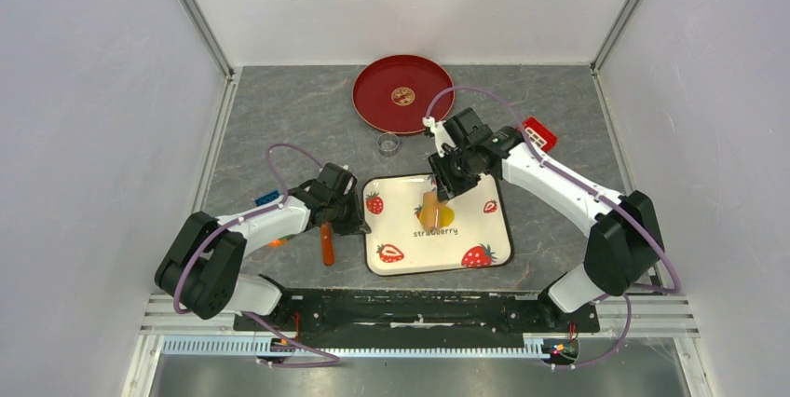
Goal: Roll out the dumpling wrappers from the dough
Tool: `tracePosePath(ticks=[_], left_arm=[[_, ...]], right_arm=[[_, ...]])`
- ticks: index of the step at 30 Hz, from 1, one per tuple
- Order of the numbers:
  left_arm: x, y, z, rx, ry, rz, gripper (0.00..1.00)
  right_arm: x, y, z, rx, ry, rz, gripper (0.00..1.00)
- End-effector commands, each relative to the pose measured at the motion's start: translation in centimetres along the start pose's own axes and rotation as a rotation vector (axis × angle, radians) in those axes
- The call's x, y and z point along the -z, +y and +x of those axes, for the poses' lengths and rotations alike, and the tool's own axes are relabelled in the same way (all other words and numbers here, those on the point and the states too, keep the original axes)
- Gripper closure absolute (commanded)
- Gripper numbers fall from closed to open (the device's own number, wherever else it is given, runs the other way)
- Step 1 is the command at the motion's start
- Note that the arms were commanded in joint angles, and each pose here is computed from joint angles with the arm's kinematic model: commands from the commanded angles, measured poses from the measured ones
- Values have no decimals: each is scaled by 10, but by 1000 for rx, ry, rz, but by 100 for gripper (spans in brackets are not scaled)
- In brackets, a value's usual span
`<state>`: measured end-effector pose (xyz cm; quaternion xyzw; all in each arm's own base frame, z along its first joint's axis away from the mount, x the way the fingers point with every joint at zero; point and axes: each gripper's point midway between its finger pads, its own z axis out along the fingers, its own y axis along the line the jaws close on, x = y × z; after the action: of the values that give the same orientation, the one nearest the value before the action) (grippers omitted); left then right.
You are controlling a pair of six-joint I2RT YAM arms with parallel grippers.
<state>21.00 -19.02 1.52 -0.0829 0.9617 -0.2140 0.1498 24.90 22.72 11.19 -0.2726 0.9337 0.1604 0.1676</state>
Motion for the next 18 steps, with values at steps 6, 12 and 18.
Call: tracePosePath(ticks=[6,12,18], left_arm=[[-6,46,12,-5,15,-199,98],[-6,46,12,-5,15,-198,98],[-6,46,12,-5,15,-198,98]], right_arm=[[-45,-71,115,-60,407,263,100],[-55,-68,127,-58,424,236,100],[-62,-61,125,-34,419,227,100]])
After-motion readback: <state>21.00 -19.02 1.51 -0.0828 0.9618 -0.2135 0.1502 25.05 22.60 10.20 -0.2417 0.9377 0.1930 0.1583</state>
